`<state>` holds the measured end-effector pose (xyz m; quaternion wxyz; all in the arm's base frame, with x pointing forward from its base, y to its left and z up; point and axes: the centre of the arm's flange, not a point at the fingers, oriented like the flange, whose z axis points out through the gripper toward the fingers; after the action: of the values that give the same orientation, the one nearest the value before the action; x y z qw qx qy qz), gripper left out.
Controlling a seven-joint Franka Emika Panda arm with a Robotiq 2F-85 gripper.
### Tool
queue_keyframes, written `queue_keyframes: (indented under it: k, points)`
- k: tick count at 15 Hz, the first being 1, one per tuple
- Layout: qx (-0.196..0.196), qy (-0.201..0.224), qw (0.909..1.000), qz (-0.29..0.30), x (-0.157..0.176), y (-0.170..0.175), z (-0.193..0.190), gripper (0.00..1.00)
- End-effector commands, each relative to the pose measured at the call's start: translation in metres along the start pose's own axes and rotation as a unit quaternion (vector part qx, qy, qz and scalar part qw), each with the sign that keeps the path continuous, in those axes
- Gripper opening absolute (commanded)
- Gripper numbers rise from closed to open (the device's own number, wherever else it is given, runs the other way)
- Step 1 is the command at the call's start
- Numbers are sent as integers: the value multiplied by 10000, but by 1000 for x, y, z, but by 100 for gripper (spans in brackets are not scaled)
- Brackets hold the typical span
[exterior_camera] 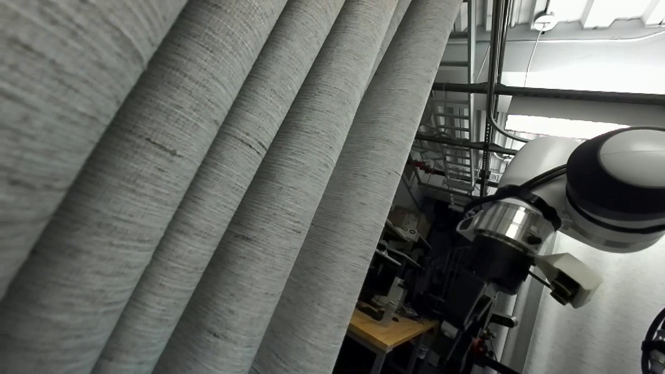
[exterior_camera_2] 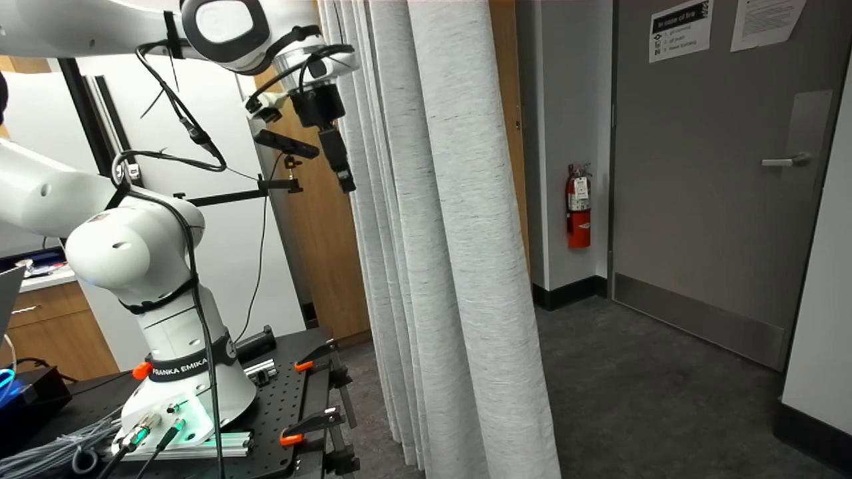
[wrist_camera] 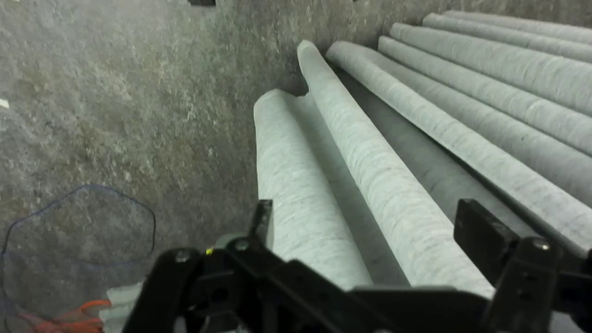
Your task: Draw the curtain open
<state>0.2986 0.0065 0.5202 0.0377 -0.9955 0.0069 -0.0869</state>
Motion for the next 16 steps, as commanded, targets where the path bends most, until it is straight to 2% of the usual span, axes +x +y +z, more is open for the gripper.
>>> queue_keyframes:
  k: [1, 5, 9, 10, 11, 16]
  points:
    - [-71, 985, 9951, -20, -5, 2, -30, 100]
    - [-75, 1989, 9800, -85, -8, 1, -64, 100]
    - [-104, 2934, 9556, -233, -3, -2, -89, 100]
    - [-77, 2922, 9559, -289, 1, -3, -90, 100]
    - [25, 2681, 9633, -143, 3, -3, -92, 100]
    - [10, 2775, 9606, -189, 5, -4, -94, 100]
